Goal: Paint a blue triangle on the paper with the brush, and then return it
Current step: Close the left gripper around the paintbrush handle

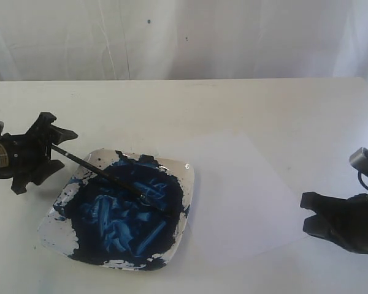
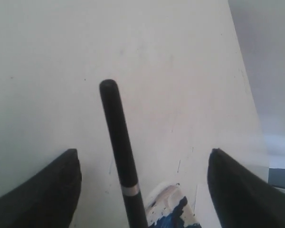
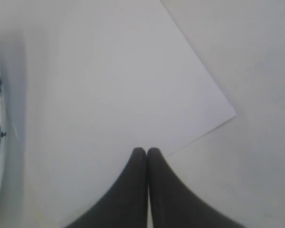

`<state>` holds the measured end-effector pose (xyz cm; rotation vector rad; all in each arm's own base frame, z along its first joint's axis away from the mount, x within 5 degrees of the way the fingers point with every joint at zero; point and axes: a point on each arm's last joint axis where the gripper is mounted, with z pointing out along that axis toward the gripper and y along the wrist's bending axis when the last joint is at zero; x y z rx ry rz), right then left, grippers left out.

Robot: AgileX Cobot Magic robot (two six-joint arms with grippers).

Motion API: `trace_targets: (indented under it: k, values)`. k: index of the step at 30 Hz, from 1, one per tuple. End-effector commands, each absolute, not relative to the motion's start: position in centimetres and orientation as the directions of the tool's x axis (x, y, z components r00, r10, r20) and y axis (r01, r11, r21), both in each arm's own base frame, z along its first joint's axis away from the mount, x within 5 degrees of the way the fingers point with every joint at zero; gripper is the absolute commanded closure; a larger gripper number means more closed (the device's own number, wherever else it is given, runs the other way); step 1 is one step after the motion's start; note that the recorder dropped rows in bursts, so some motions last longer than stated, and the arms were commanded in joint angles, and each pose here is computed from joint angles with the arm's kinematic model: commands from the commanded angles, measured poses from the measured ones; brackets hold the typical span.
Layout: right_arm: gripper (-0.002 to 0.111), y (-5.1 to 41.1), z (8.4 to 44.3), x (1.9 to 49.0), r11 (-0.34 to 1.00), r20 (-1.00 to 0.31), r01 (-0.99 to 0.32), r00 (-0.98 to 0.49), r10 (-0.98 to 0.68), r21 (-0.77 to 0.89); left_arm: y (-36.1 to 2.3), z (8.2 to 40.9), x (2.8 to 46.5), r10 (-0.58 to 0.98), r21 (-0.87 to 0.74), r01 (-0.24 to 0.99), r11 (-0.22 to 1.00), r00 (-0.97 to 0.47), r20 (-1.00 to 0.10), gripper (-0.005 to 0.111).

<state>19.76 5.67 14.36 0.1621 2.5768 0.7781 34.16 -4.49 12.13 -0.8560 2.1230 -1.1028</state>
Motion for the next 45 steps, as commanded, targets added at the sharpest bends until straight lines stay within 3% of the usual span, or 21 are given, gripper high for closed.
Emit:
trace_targets:
  k: [1,13,18,22,32,45]
  values:
    - [0.108,5.4,14.2,19.8,0.849,-0.387,-0.008,-0.892,0.233,0.529,-4.8,12.1,34.7,-0.740,-0.850,-0.251,0.464,-0.638,-0.215,0.043]
    - [0.108,5.0,14.0,19.9,0.871,-0.401,0.017,-0.883,0.244,0.492,-5.2,9.9,34.7,-0.759,-0.852,-0.331,0.406,-0.641,-0.113,0.049]
    - [0.108,4.9,14.0,19.9,0.873,-0.403,0.021,-0.882,0.246,0.487,-6.8,9.1,34.3,-0.734,-0.847,-0.338,0.410,-0.674,-0.087,0.072]
    - [0.108,4.9,14.0,20.0,0.874,-0.403,0.022,-0.881,0.246,0.486,-7.0,9.1,34.3,-0.727,-0.847,-0.333,0.414,-0.681,-0.088,0.081]
    - [0.108,4.9,14.0,20.0,0.874,-0.403,0.022,-0.881,0.246,0.486,-6.6,8.6,34.2,-0.733,-0.809,-0.370,0.458,-0.672,-0.107,0.082]
    - [0.108,4.9,14.0,20.0,0.874,-0.403,0.022,-0.881,0.246,0.486,-6.3,8.6,34.5,-0.723,-0.800,-0.322,0.506,-0.664,-0.190,0.081]
